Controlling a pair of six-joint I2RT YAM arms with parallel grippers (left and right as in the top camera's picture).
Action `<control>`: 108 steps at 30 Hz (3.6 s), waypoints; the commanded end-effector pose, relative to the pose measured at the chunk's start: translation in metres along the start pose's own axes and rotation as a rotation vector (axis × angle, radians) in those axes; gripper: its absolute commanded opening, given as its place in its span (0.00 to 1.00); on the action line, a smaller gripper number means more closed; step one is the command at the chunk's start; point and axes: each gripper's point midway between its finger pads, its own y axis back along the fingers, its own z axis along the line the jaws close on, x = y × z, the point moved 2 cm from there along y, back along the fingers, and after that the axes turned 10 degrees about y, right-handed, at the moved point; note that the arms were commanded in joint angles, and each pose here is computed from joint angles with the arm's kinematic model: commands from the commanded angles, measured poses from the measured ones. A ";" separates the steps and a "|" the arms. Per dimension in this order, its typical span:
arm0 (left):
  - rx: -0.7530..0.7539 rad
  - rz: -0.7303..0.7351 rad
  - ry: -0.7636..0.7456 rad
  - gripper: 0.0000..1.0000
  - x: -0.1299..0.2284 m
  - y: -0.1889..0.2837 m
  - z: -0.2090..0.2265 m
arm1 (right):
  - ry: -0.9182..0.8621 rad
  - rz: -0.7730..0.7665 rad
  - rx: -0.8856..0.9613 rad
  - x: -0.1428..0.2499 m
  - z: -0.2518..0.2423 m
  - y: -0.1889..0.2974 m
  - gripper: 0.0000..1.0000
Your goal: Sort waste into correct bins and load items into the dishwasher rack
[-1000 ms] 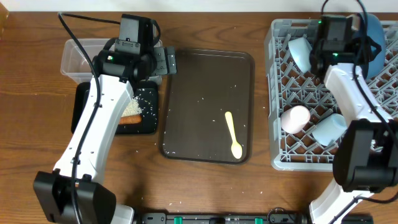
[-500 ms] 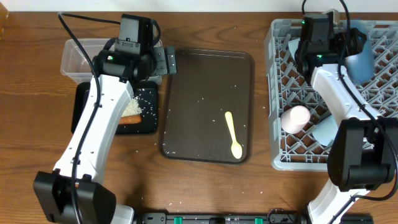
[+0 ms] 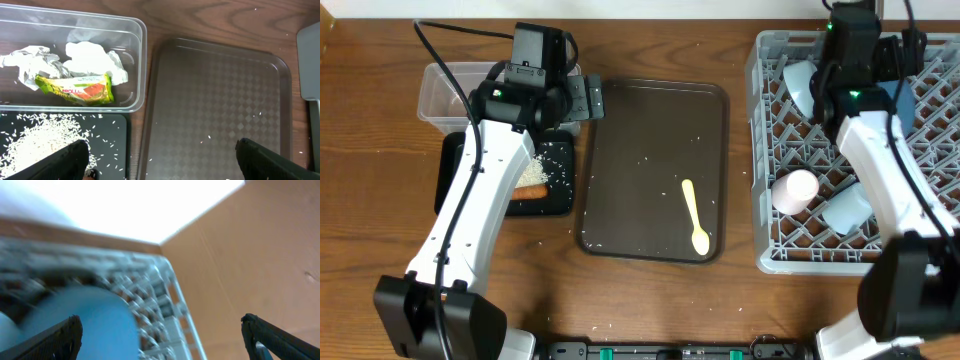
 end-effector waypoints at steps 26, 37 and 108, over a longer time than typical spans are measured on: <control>-0.012 0.008 0.004 0.96 0.001 -0.004 0.002 | 0.121 0.332 -1.393 0.072 0.284 0.266 0.69; -0.012 0.008 0.004 0.96 0.001 -0.004 0.002 | 0.450 0.567 -1.155 0.157 0.300 0.278 0.63; -0.012 0.008 0.004 0.96 0.001 -0.004 0.002 | 0.235 0.539 -1.193 0.110 0.274 0.245 0.26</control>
